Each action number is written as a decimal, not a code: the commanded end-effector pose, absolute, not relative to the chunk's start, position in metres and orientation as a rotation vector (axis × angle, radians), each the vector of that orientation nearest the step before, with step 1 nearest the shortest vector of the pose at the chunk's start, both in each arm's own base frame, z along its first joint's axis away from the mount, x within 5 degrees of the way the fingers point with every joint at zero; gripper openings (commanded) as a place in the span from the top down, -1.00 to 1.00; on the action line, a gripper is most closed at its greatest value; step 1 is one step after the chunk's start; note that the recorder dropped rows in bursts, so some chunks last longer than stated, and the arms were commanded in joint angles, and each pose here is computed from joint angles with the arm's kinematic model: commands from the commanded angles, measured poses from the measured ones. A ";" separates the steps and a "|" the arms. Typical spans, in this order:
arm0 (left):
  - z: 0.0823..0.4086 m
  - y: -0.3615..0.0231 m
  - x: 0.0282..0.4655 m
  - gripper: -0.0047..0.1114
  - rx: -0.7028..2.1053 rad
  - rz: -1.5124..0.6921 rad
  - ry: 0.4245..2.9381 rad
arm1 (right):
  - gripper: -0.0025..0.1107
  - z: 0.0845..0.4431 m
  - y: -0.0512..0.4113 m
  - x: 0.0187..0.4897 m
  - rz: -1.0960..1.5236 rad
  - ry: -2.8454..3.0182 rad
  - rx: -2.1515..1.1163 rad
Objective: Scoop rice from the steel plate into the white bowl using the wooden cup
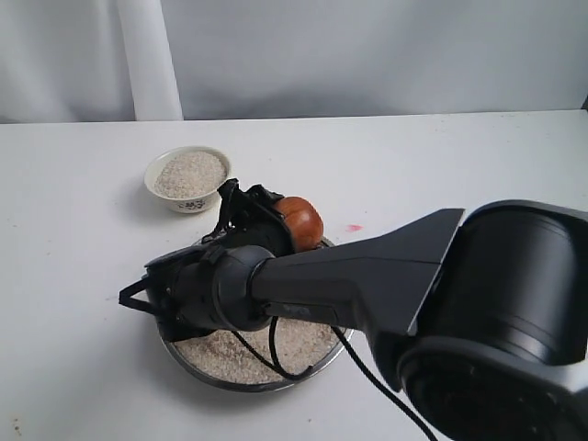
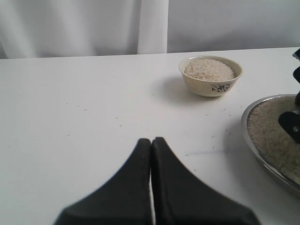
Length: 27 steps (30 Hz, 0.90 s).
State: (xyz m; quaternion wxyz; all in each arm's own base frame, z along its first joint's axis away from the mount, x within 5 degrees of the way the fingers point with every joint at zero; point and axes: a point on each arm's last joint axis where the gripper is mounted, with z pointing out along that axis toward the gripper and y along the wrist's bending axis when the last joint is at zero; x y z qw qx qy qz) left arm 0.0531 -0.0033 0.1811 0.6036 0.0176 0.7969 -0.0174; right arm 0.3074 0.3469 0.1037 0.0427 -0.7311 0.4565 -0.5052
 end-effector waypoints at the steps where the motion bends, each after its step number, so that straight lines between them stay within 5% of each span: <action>1: 0.182 -0.004 0.053 0.92 0.047 -0.043 1.830 | 0.96 0.099 0.346 0.300 -1.462 1.485 -2.302; 27: 0.182 -0.004 0.053 0.92 0.046 -0.044 1.830 | 0.96 0.128 0.338 0.293 -0.939 1.890 -2.235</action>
